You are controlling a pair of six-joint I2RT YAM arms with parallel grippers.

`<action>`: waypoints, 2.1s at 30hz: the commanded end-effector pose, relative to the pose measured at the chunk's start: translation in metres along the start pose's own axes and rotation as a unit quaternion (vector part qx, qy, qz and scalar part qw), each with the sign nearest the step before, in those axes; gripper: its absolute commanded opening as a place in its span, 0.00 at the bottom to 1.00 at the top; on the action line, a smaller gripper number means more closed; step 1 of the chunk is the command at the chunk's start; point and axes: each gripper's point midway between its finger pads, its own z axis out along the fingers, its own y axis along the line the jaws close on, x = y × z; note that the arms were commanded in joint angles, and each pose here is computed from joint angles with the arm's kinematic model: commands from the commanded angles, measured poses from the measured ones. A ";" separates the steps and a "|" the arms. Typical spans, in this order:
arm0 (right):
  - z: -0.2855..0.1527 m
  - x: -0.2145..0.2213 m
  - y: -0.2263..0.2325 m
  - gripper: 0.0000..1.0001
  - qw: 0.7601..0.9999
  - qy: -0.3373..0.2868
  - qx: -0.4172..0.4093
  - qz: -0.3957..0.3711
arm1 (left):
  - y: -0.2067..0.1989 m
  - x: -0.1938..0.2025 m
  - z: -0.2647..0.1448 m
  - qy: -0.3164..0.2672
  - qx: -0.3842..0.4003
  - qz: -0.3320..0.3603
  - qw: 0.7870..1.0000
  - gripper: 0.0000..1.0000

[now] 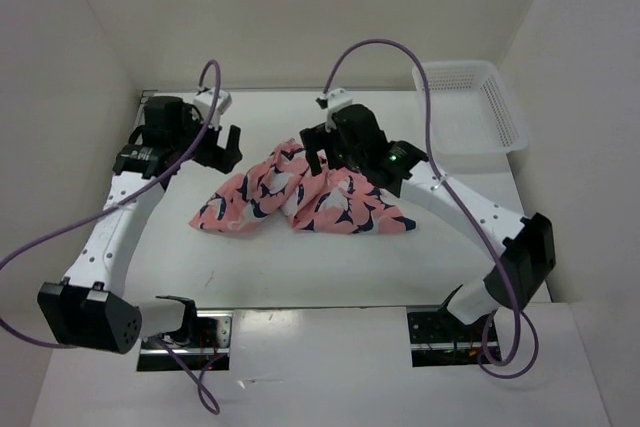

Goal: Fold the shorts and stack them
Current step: Move the shorts to the center of the board

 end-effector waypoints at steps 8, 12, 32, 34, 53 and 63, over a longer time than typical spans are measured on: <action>-0.024 0.143 -0.089 0.99 0.952 0.070 0.228 0.191 | -0.052 -0.035 0.133 0.031 0.048 0.094 0.994 1.00; -0.020 0.182 -0.094 0.99 0.930 0.123 0.266 0.223 | -0.079 -0.064 0.197 0.034 0.092 0.124 0.987 1.00; 0.030 0.262 -0.122 0.92 0.883 0.265 0.298 0.247 | -0.076 0.090 0.252 0.240 0.141 0.030 0.960 0.78; 0.028 0.263 -0.111 0.90 0.882 0.284 0.274 0.258 | -0.083 0.094 0.245 0.241 0.161 0.029 0.957 0.71; 0.027 0.170 -0.104 0.00 0.905 0.123 0.260 0.313 | -0.063 -0.136 0.086 -0.037 0.104 0.031 0.993 0.00; -0.120 -0.015 -0.152 0.00 0.898 -0.153 0.302 0.280 | -0.099 -0.236 -0.033 -0.208 0.183 -0.029 0.960 0.00</action>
